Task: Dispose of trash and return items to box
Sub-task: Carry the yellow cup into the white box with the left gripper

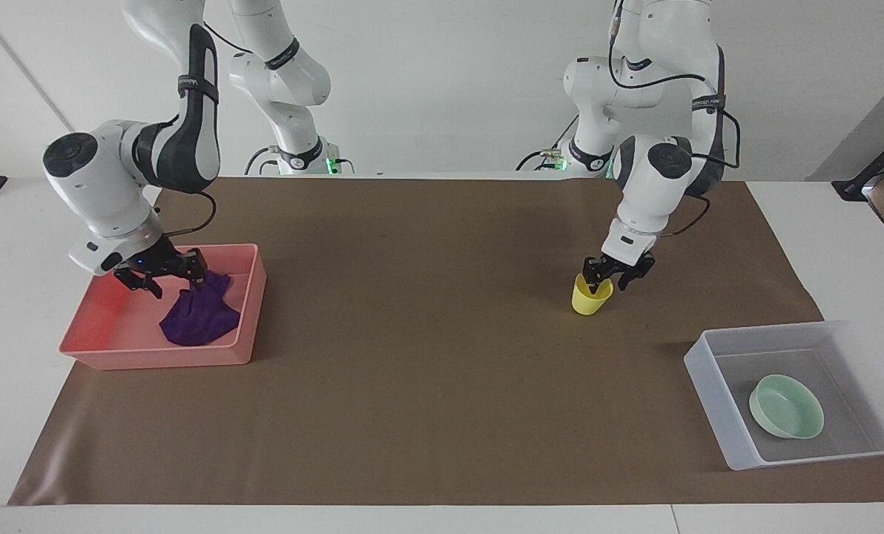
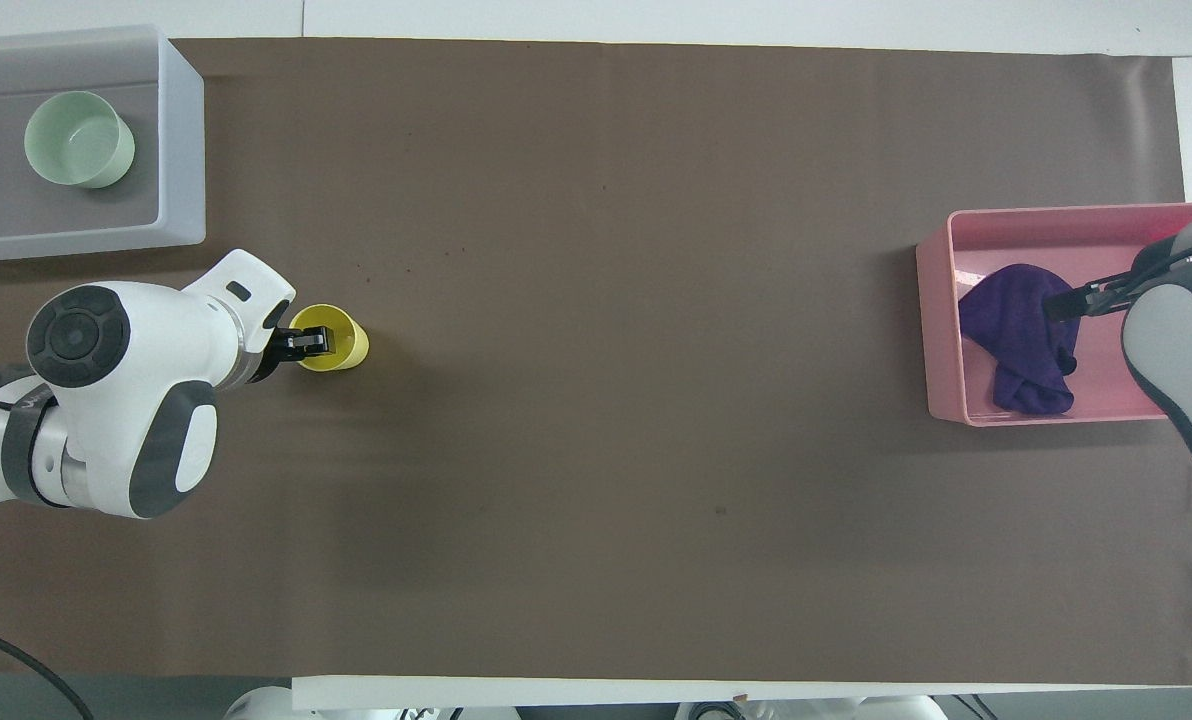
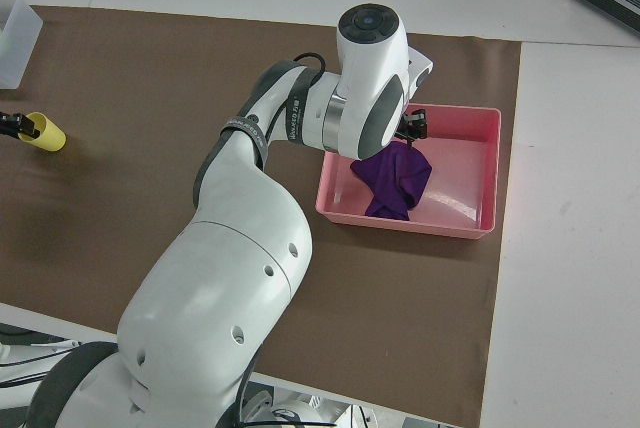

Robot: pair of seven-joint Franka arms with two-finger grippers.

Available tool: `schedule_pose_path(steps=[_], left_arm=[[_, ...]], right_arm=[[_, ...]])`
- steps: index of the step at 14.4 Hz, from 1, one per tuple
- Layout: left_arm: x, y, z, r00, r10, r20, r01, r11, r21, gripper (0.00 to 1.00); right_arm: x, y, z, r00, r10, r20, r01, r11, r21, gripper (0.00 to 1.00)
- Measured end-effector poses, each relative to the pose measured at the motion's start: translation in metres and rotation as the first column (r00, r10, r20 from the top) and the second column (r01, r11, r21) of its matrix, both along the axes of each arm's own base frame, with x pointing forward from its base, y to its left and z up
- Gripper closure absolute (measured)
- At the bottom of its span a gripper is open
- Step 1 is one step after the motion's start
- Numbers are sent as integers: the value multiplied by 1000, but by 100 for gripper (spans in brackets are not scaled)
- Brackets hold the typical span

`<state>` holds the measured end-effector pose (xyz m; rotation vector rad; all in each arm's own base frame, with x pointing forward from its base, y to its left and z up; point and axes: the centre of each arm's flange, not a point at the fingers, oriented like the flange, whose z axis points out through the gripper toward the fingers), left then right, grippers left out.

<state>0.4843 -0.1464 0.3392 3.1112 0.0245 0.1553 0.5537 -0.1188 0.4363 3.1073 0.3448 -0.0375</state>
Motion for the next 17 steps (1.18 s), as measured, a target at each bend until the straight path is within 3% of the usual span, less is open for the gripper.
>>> schedule_pose_path(steps=[3, 4, 6, 10, 12, 15, 17], left_arm=[[1, 3, 1, 1000, 8, 2, -8, 1000, -1, 89], [4, 1, 5, 1000, 13, 14, -13, 1000, -6, 96], [21, 6, 30, 998, 49, 28, -49, 999, -13, 96], [102, 69, 158, 983, 185, 5, -185, 983, 5, 96], [144, 131, 185, 976, 219, 6, -219, 975, 21, 96], [211, 236, 142, 956, 293, 29, -292, 956, -14, 96], [240, 267, 92, 948, 315, 53, -314, 949, -30, 96]], right_arm=[[8, 20, 55, 999, -11, -35, 11, 1000, 4, 0], [10, 28, 69, 999, -24, -45, 25, 1000, 4, 0], [12, 51, 94, 997, -44, -61, 44, 999, 1, 0], [10, 92, 133, 992, -82, -95, 82, 997, -9, 0], [5, 100, 155, 989, -97, -113, 97, 995, -13, 0], [-5, 102, 185, 986, -106, -125, 105, 994, -15, 0], [-11, 102, 194, 985, -107, -133, 106, 994, -16, 0]])
